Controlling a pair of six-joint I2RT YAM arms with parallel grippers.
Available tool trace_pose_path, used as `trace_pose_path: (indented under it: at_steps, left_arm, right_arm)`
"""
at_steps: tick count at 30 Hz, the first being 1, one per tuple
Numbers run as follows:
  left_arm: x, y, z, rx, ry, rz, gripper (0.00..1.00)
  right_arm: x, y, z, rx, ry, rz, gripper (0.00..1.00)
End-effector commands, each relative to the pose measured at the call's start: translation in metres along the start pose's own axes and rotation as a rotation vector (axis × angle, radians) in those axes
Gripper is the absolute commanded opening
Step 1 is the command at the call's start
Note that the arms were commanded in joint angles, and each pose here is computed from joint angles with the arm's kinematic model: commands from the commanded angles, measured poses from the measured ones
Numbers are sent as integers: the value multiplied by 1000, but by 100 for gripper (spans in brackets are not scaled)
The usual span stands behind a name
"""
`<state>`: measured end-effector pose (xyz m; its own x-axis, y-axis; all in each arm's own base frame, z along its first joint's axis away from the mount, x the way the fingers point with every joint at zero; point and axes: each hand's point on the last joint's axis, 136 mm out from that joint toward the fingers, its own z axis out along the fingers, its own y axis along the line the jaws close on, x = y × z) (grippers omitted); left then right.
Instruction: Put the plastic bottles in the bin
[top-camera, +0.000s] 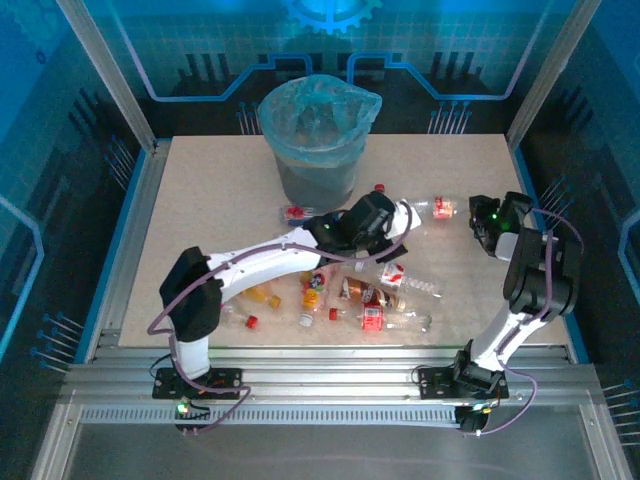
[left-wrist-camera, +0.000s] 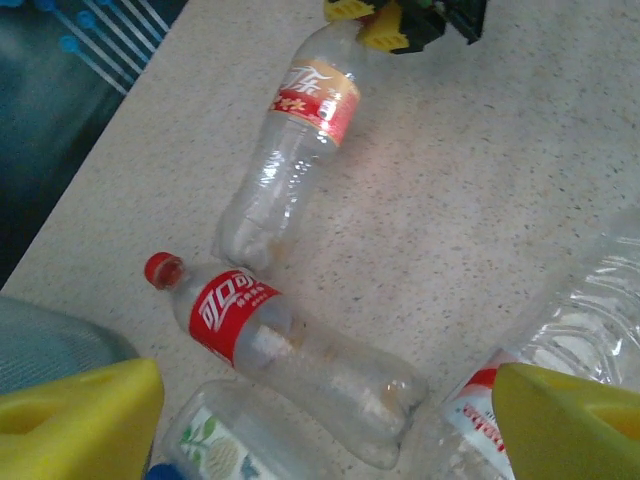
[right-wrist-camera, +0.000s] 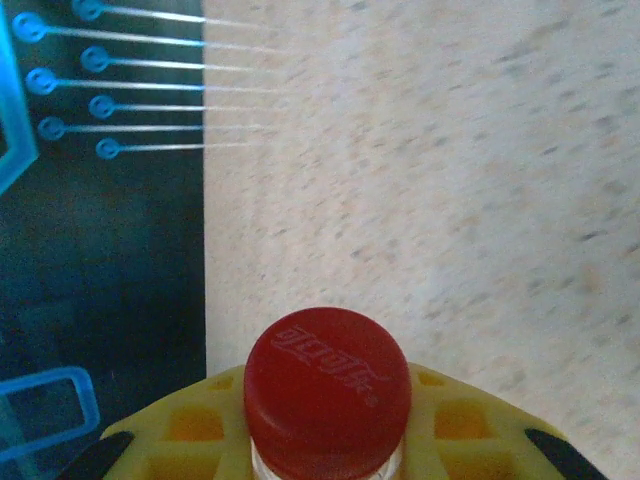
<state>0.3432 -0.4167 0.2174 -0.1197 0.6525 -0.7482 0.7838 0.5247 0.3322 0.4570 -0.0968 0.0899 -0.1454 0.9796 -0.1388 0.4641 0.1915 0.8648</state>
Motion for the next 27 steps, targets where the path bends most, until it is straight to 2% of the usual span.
trace_pose_path:
  at_steps: [1, 7, 11, 15, 18, 23, 27]
  left_arm:
    - [-40, 45, -58, -60, -121, -129, 86]
    - [-46, 110, -118, -72, -208, -383, 86]
    - [-46, 153, -152, -61, -280, -561, 84]
    - [-48, 178, -173, -62, -292, -648, 84]
    - [-49, 191, -181, -73, -263, -682, 84]
    - [-47, 215, -197, -83, -256, -769, 82]
    - [-41, 231, -208, -94, -275, -812, 82]
  right_arm:
    - [-2, 50, -25, -7, -99, -190, 0]
    - [5, 139, -91, 18, -336, -471, 0]
    - [19, 193, -125, -17, -431, -617, 0]
    - [48, 254, -159, -78, -508, -796, 0]
    - [71, 277, -160, -101, -479, -855, 0]
    - [104, 307, -160, -140, -501, -955, 0]
    - [128, 330, -176, -163, -584, -1039, 0]
